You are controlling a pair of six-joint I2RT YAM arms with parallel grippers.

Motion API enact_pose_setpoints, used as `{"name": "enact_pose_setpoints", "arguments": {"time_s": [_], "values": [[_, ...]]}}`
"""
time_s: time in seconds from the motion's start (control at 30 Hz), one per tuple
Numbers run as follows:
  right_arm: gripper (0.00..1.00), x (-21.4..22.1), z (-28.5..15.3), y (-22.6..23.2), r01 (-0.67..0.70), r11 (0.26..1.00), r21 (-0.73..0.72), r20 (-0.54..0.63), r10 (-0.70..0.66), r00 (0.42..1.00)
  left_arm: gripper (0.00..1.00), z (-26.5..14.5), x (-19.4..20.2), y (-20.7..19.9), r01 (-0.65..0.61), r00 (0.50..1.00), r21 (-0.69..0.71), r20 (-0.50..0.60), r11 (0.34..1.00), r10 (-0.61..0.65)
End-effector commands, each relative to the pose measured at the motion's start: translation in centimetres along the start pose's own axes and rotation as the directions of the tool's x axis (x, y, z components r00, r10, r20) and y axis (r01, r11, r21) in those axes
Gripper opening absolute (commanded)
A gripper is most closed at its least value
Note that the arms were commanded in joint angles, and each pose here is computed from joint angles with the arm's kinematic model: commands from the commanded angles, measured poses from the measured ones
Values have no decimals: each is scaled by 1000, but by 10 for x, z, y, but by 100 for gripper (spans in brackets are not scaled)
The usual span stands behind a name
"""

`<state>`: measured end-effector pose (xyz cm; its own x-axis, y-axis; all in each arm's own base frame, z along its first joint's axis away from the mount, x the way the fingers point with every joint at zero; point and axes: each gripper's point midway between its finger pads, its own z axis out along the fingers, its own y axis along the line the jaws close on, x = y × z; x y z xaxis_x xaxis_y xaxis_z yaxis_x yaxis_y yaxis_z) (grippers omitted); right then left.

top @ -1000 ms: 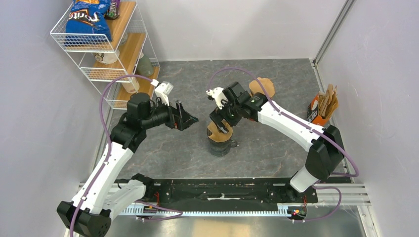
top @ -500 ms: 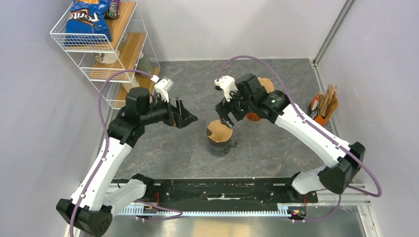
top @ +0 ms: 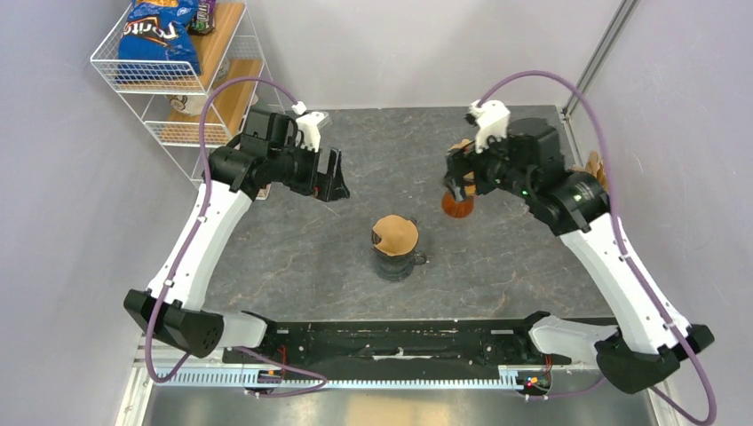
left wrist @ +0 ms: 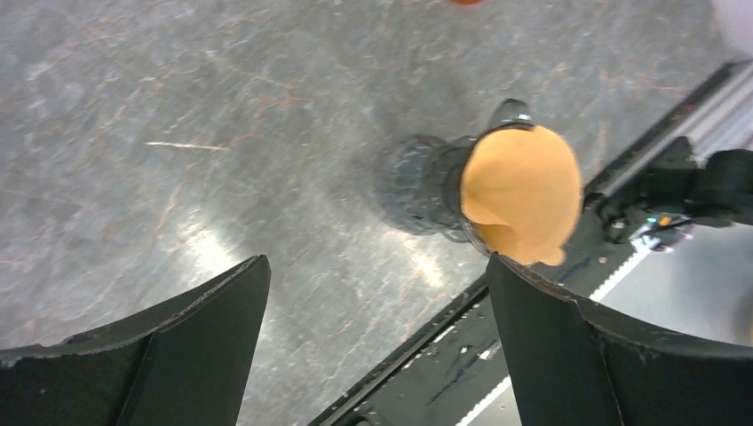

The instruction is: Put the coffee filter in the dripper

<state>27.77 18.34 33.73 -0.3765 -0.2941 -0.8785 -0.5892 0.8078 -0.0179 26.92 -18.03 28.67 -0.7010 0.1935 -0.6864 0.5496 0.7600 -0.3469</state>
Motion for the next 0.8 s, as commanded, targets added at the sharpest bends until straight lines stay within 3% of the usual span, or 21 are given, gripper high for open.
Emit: {"name": "enact_pose_setpoints", "arguments": {"time_s": [0.0,0.1,0.2,0.4,0.6,0.77], "values": [[97,0,-25,-37,-178,975,130,68,171,983,100,-11,-7,31,-97,995,-171,-34,980,93],[97,20,-35,-65,-295,935,195,90,283,955,100,-9,-6,58,-98,995,-299,-59,949,84],[97,44,-42,-80,-325,911,255,88,313,946,100,-10,2,75,-110,993,-380,-69,919,91],[97,97,-39,-78,-378,886,269,27,385,923,100,-4,37,99,-79,995,-470,-87,879,42],[97,131,-29,-69,-372,895,247,-22,389,921,100,-8,61,105,-33,996,-471,-89,882,-11],[97,123,-25,-67,-362,906,218,-18,375,927,100,-12,56,107,11,997,-486,-56,874,-44]]}}
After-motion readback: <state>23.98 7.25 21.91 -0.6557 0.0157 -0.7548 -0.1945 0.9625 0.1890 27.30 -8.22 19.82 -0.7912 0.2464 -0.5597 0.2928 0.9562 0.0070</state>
